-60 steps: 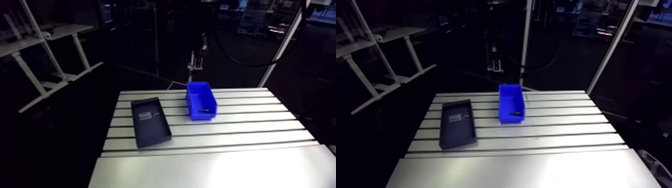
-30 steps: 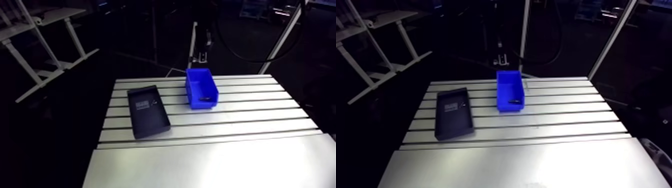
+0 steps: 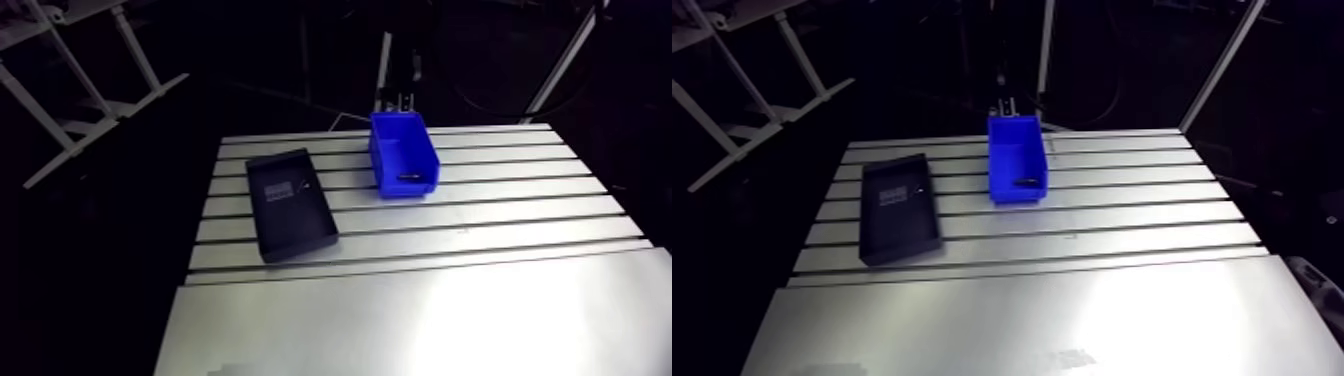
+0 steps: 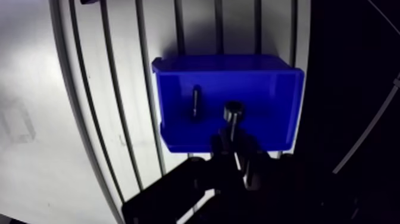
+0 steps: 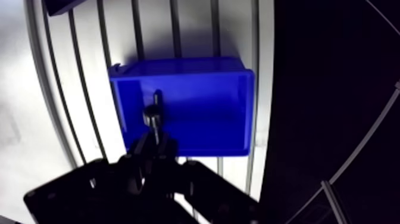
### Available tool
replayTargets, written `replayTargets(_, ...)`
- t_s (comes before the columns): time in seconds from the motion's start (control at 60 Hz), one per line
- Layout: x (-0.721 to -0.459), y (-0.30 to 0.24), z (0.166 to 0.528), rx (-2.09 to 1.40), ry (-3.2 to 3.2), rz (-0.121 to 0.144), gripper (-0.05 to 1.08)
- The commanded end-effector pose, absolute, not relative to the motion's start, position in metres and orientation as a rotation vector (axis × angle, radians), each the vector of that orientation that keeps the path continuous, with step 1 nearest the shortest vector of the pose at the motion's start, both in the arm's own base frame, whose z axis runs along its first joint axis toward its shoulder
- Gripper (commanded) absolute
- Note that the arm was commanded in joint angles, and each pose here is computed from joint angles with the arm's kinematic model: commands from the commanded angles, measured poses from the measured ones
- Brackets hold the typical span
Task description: Pick up the M10 bolt from the tray and put it into the blue bin.
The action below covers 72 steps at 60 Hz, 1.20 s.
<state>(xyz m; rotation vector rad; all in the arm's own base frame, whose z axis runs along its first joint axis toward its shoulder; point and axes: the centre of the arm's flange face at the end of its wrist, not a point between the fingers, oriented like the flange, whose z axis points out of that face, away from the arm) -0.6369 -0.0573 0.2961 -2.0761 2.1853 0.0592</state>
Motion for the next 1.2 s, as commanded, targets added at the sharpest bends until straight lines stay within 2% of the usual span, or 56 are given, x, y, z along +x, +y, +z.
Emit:
replayTargets(0.017,-0.644,-0.048,0.278,-2.056,2.195,0.046,1.02)
replayTargets(0.483,-0.651,-0.04,0.24,-2.014,2.198,-0.001,1.01)
replayTargets(0.55,-0.653,-0.04,0.238,-2.016,2.202,0.007,1.01)
replayTargets(0.9,-0.658,-0.038,0.205,-2.002,2.183,0.013,1.01)
replayTargets(1.017,-0.657,-0.038,0.19,-1.995,2.178,0.002,1.01)
replayTargets(1.2,-0.658,-0.037,0.181,-1.975,2.178,0.003,1.0)
